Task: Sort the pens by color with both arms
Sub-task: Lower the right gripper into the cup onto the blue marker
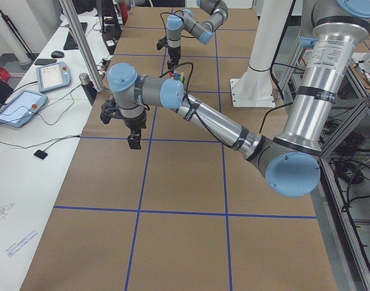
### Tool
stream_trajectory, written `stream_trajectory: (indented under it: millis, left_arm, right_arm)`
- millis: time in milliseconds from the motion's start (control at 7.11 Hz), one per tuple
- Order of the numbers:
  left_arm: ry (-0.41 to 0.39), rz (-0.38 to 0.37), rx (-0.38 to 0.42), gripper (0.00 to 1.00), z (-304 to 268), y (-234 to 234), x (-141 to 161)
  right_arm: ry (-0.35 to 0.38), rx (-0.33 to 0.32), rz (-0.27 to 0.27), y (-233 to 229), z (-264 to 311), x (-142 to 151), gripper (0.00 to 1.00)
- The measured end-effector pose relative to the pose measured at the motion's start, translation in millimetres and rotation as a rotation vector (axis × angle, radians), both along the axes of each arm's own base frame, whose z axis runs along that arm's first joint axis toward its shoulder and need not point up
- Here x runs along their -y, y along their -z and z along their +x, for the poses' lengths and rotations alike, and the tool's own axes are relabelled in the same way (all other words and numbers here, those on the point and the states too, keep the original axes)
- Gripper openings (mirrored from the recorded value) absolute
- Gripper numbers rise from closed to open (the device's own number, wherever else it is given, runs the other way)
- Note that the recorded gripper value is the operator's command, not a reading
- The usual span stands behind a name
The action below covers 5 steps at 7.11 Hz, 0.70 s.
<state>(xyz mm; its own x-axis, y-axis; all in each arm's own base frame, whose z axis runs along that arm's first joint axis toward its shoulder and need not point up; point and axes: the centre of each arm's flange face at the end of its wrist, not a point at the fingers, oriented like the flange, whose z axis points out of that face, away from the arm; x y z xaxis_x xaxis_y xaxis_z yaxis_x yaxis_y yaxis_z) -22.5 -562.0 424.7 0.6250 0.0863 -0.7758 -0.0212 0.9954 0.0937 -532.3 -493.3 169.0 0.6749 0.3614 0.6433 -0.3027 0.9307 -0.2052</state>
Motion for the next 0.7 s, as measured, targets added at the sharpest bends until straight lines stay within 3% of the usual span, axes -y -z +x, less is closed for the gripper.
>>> stream_trajectory:
  millis: [281, 562, 703]
  left_arm:
    - [0.001, 0.002, 0.0, 0.99, -0.3, 1.0, -0.4]
    - [0.001, 0.002, 0.001, 0.99, -0.4, 1.2, -0.6]
    - [0.001, 0.002, 0.0, 0.99, -0.4, 1.4, -0.6]
  right_arm:
    - [0.011, -0.001, -0.001, -1.0, -6.7, -6.1, 0.66]
    - [0.019, -0.005, -0.003, -2.8, -11.6, -9.7, 0.55]
    - [0.023, -0.006, -0.003, -3.4, -13.1, -11.1, 0.54]
